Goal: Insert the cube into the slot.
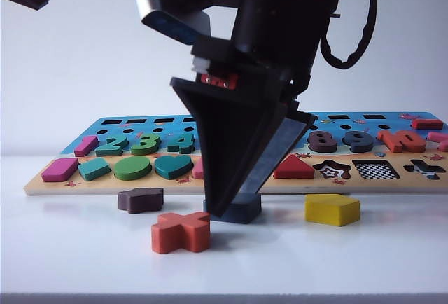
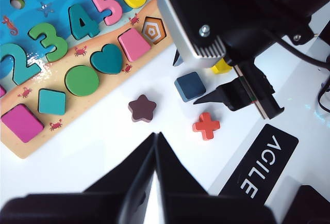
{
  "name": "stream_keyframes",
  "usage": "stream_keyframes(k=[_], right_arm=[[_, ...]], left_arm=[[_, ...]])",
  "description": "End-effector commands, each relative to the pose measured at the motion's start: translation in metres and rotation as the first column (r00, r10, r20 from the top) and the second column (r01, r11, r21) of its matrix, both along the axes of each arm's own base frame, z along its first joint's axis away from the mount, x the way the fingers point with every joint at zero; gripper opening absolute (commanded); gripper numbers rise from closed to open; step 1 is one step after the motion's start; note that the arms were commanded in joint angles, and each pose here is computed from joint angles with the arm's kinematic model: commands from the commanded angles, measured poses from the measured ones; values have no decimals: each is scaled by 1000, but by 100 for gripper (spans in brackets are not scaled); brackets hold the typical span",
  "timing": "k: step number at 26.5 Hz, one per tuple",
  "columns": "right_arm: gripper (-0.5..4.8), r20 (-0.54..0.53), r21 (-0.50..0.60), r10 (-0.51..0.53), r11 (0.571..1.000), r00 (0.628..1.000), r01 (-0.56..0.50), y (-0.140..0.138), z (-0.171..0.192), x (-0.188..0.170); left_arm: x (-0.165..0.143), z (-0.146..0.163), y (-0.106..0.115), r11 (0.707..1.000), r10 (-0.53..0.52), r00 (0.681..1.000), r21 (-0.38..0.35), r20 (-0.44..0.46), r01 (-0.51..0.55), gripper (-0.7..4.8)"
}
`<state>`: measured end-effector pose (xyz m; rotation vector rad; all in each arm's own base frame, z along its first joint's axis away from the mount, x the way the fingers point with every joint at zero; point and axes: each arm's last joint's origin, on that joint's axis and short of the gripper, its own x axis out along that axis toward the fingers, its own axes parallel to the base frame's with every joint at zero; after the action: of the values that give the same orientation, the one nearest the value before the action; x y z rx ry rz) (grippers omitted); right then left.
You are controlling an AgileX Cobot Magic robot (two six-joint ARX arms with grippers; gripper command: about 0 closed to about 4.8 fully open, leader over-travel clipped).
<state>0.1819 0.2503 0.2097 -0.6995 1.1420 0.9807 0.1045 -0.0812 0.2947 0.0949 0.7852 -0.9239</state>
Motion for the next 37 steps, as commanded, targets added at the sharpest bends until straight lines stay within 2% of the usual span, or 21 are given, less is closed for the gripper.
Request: stream_keyframes(k=[1, 14, 21, 29, 33, 36, 37], right_arm=[[332, -7, -11, 0, 1000, 1000, 0, 0, -2, 0], [208, -8, -13, 0, 1000, 1000, 0, 1, -3, 0], [155, 27, 42, -22, 999, 999, 21, -4, 14, -2], [148, 84, 147, -139, 981, 987, 125, -16, 46, -9], [142, 152, 229, -270, 945, 951, 232, -25, 67, -12], [125, 201, 299, -410, 891, 890, 343, -34, 83, -15], [120, 217, 329, -474, 859, 854, 393, -39, 89, -16]], left_arm=[[1, 2, -1, 1000, -3, 1000, -11, 11, 4, 10], [1, 2, -1, 1000, -3, 1000, -11, 11, 4, 10], [1, 2, -1, 1000, -3, 1000, -11, 11, 4, 10], [1, 2, -1, 1000, -3, 1000, -11, 11, 4, 10], [1, 2, -1, 1000, -3, 1000, -11, 11, 4, 10], [1, 2, -1, 1000, -3, 1000, -11, 11, 4, 10], [1, 2, -1, 1000, -3, 1000, -11, 11, 4, 10]])
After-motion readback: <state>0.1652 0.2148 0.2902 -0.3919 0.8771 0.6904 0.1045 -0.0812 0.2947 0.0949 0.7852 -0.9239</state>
